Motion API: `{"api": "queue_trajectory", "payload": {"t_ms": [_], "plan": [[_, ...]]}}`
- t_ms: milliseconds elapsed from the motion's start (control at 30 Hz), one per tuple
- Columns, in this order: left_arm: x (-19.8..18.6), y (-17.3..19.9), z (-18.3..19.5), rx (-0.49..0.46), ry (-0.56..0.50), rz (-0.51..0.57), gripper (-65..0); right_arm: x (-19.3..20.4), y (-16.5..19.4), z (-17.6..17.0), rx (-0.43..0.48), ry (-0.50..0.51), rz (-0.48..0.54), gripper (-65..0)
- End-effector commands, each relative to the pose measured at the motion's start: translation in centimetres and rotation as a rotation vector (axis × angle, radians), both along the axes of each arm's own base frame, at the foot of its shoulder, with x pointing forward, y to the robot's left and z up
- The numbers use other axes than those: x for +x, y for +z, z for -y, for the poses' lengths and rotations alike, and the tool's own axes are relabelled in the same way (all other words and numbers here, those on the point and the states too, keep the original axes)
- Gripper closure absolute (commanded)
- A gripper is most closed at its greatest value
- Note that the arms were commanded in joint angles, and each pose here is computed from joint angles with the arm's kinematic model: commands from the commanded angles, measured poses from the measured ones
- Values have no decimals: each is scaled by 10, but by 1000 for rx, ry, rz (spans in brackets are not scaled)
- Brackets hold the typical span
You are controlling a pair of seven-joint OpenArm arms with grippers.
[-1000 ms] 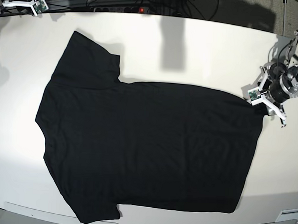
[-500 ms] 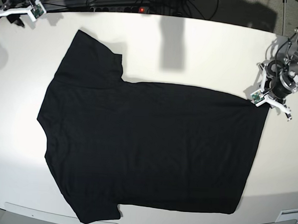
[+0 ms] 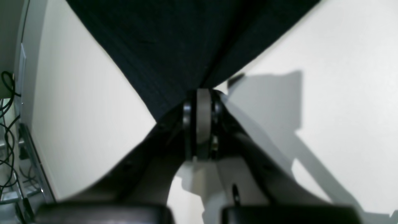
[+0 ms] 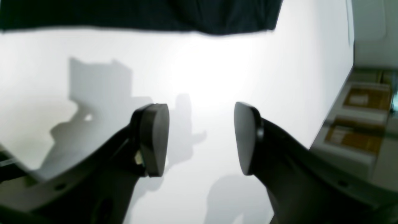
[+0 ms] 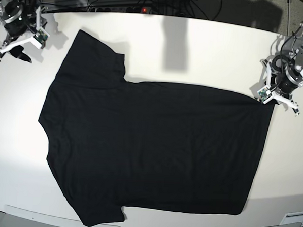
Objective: Fold the T-shirt properly
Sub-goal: 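Move both grippers to the shirt's shoulder corners and grasp them, then lift the shoulder edge with both grippers and fold it over the body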
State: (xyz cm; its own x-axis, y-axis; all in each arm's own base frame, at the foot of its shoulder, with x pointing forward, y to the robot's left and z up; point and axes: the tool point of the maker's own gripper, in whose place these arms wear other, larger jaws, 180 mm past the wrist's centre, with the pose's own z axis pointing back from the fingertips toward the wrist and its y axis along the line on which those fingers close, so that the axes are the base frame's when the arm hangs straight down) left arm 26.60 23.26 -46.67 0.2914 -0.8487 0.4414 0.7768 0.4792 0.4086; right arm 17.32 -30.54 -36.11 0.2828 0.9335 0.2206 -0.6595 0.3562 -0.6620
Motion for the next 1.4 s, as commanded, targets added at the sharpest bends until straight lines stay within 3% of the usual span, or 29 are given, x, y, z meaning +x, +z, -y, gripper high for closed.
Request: {"api": "queue_trajectory", "payload": {"t_ms": [0, 167, 333, 467, 1000, 1300, 1367], "plan": [[-44, -28, -3, 60, -41, -187, 0, 9, 3, -3, -14, 35, 23, -334], [-35, -17, 7, 49, -65, -150, 0, 13, -27, -28, -99, 175, -13, -334], [-20, -6, 7, 78, -40, -82, 0, 17, -45, -34, -192, 211, -47, -334], [-12, 1, 8, 85, -25, -39, 0, 18, -54, -41, -202, 247, -59, -334], [-12, 1, 8, 84, -26, -38, 0, 36, -93, -66, -175, 286, -116, -331], [-12, 2, 10, 66, -17, -41, 0, 29, -99, -63, -123, 194, -169, -13], [-12, 2, 13, 38, -4, -45, 0, 29, -99, -63, -124, 193, -168, 0]]}}
